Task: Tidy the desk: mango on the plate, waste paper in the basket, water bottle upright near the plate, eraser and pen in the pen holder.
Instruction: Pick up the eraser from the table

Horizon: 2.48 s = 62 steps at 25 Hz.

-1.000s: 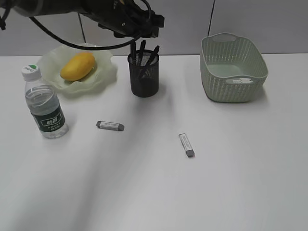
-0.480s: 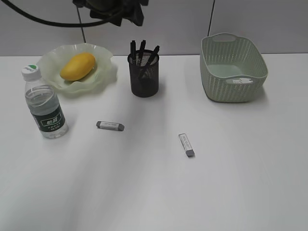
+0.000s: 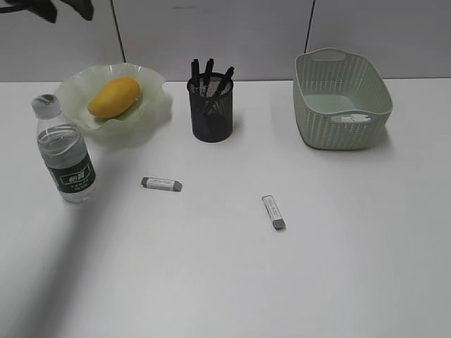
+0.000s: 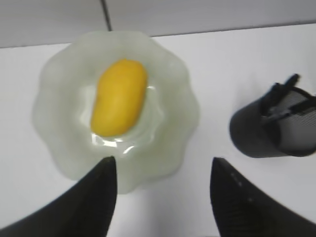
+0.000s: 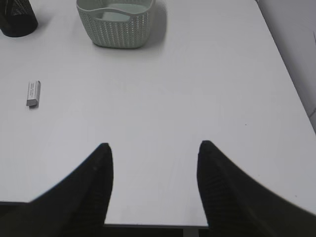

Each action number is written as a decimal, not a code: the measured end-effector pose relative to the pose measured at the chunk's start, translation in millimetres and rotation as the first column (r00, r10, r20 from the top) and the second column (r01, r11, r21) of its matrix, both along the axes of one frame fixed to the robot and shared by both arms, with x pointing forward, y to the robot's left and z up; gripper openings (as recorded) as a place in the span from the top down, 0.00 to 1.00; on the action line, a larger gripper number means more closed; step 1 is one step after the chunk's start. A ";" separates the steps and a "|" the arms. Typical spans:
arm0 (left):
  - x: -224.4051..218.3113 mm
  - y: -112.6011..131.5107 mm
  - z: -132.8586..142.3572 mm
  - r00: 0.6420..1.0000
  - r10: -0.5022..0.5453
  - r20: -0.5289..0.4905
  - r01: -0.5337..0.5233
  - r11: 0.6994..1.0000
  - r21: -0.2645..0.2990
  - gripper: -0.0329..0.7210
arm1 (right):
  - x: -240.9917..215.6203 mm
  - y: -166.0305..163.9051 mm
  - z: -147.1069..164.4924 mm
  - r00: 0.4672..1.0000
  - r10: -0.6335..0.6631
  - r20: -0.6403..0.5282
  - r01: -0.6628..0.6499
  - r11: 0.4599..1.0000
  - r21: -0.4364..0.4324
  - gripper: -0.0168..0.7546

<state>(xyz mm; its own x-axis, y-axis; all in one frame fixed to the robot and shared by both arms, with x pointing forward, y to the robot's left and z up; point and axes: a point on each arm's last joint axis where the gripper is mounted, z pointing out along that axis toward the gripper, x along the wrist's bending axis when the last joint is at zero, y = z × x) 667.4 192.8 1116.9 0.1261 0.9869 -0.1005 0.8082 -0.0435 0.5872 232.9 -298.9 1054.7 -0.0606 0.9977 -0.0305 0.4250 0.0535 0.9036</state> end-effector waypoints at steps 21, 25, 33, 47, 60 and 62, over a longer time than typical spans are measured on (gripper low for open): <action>-28.3 75.4 30.4 0.986 0.139 -0.092 -0.133 0.988 0.074 0.22 | 0.0 0.0 0.0 1.000 0.000 0.000 0.000 1.000 0.000 0.41; -59.3 77.7 59.1 0.990 0.136 -0.034 -0.134 0.989 0.062 0.23 | 0.0 0.0 0.0 1.000 0.000 0.000 0.000 1.000 0.000 0.41; -150.1 82.2 74.6 0.992 0.121 -0.022 -0.120 0.991 0.057 0.23 | 0.0 0.0 0.0 1.000 0.000 0.000 0.000 1.000 0.000 0.41; -332.6 99.8 17.7 0.983 0.119 0.140 -0.122 0.992 0.014 0.24 | 0.0 0.0 0.0 1.000 0.000 0.000 0.000 1.000 0.000 0.41; -414.1 108.3 -33.0 0.933 0.125 0.339 -0.122 0.992 -0.029 0.26 | 0.0 0.0 0.0 1.000 0.000 0.000 0.000 1.000 0.000 0.41; -420.7 109.0 -40.4 0.925 0.126 0.360 -0.122 0.992 -0.033 0.26 | 0.0 0.0 0.0 1.000 0.000 0.000 0.000 1.000 0.000 0.41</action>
<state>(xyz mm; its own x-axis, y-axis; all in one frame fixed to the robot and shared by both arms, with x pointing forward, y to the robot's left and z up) 246.7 301.8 1076.5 0.0323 0.9962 -0.0809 0.5406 0.0507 0.8397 232.9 -298.9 1054.7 -0.0606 0.9977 -0.0305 0.4250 0.0535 0.9036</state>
